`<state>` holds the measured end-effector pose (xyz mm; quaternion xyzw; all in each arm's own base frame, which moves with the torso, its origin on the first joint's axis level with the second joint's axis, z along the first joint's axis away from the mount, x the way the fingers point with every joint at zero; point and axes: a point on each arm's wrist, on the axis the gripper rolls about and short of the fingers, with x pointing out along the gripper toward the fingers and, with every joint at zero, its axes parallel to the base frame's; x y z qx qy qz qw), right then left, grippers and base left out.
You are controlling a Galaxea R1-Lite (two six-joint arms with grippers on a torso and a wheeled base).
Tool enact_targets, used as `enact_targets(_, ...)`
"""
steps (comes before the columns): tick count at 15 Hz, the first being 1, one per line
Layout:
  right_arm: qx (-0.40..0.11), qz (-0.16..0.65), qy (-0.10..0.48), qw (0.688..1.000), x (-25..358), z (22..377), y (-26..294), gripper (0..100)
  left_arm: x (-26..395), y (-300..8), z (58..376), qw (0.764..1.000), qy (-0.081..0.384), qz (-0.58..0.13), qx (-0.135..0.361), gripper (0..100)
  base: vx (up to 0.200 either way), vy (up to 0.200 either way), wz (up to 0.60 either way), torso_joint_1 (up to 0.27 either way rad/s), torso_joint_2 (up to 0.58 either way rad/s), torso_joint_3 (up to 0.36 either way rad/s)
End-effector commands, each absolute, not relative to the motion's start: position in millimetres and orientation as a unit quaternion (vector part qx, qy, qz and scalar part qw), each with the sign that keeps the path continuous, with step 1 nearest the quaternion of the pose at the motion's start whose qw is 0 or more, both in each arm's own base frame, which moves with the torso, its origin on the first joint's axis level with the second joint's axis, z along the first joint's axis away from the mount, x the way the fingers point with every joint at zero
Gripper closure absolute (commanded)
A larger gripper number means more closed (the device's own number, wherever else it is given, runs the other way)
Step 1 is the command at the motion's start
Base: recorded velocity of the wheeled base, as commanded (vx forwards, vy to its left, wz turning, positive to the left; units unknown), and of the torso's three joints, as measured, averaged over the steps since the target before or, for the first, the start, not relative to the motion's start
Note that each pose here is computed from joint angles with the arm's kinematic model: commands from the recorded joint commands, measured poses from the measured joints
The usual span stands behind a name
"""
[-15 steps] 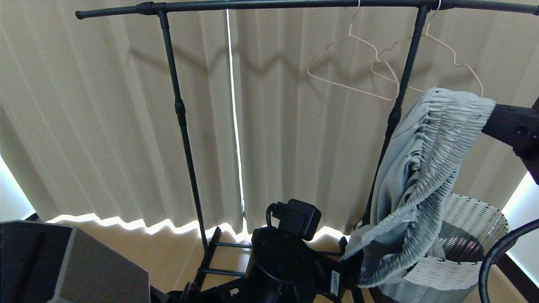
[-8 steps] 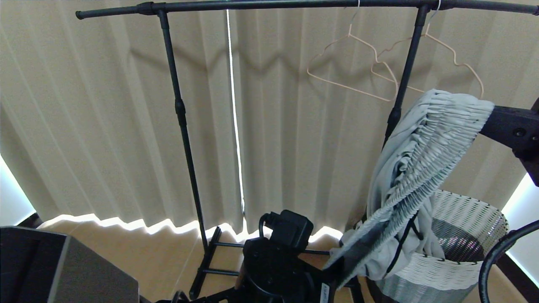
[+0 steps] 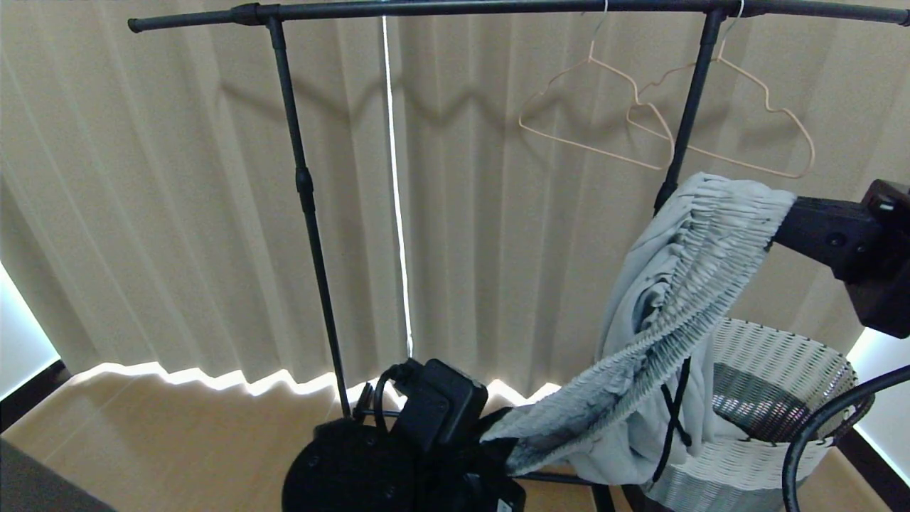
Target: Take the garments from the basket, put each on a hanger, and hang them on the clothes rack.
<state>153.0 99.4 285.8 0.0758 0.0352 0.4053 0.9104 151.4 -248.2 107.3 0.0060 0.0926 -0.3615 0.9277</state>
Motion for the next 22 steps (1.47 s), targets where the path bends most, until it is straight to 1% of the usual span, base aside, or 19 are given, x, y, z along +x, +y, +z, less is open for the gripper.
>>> enact_targets(1, 0.068, 0.404, 0.053, 0.911, 164, 279, 106, 100, 161, -199, 165, 0.949, 0.039, -0.313, -0.019, 100, 0.000, 0.000, 0.00, 0.000, 0.00, 0.000)
enact_targets(2, 0.056, 0.404, 0.052, 0.912, 168, 278, 109, 100, 163, -178, 198, 0.951, 0.028, -0.306, -0.034, 100, 0.000, 0.000, 0.00, 0.000, 0.00, 0.000)
enact_targets(3, 0.048, 0.405, 0.045, 0.912, 171, 281, 110, 100, 159, -163, 224, 0.947, 0.020, -0.318, -0.041, 100, 0.000, 0.000, 0.00, 0.000, 0.00, 0.000)
enact_targets(5, 0.046, 0.406, 0.031, 0.912, 174, 287, 112, 100, 148, -133, 273, 0.937, 0.009, -0.346, -0.047, 100, 0.000, 0.000, 0.00, 0.000, 0.00, 0.000)
enact_targets(7, 0.047, 0.407, 0.008, 0.912, 176, 293, 113, 100, 147, -118, 304, 0.937, -0.001, -0.344, -0.049, 100, 0.000, 0.000, 0.00, 0.000, 0.00, 0.000)
enact_targets(8, 0.049, 0.408, -0.006, 0.912, 179, 299, 115, 100, 149, -113, 322, 0.941, -0.006, -0.334, -0.049, 100, 0.000, 0.000, 0.00, 0.000, 0.00, 0.000)
enact_targets(9, 0.051, 0.406, -0.024, 0.912, 183, 308, 116, 100, 149, -110, 345, 0.944, -0.017, -0.326, -0.050, 100, 0.000, 0.000, 0.00, 0.000, 0.00, 0.000)
enact_targets(10, 0.052, 0.405, -0.034, 0.912, 185, 314, 117, 100, 156, -114, 354, 0.944, -0.013, -0.325, -0.048, 100, 0.000, 0.000, 0.00, 0.000, 0.00, 0.000)
enact_targets(11, 0.052, 0.401, -0.040, 0.914, 188, 318, 116, 100, 162, -118, 360, 0.945, -0.012, -0.325, -0.047, 100, 0.000, 0.000, 0.00, 0.000, 0.00, 0.000)
enact_targets(13, 0.041, 0.381, -0.046, 0.922, 198, 320, 111, 100, 183, -132, 358, 0.948, 0.004, -0.316, -0.041, 100, 0.000, 0.000, 0.00, 0.000, 0.00, 0.000)
enact_targets(15, 0.021, 0.350, -0.041, 0.936, 207, 313, 99, 100, 202, -144, 340, 0.959, 0.034, -0.282, -0.022, 100, 0.000, 0.000, 0.00, 0.000, 0.00, 0.000)
enact_targets(17, 0.017, 0.331, -0.031, 0.943, 210, 306, 91, 100, 216, -154, 323, 0.969, 0.063, -0.238, -0.009, 100, 0.000, 0.000, 0.00, 0.000, 0.00, 0.000)
enact_targets(18, 0.017, 0.328, -0.024, 0.944, 210, 302, 90, 100, 221, -159, 315, 0.973, 0.075, -0.220, -0.002, 100, 0.000, 0.000, 0.00, 0.000, 0.00, 0.000)
enact_targets(20, 0.016, 0.324, -0.004, 0.946, 211, 288, 90, 100, 218, -165, 305, 0.970, 0.091, -0.225, 0.005, 100, 0.000, 0.000, 0.00, 0.000, 0.00, 0.000)
enact_targets(22, 0.016, 0.320, -0.014, 0.947, 218, 284, 92, 100, 218, -164, 300, 0.970, 0.100, -0.223, 0.010, 100, 0.000, 0.000, 0.00, 0.000, 0.00, 0.000)
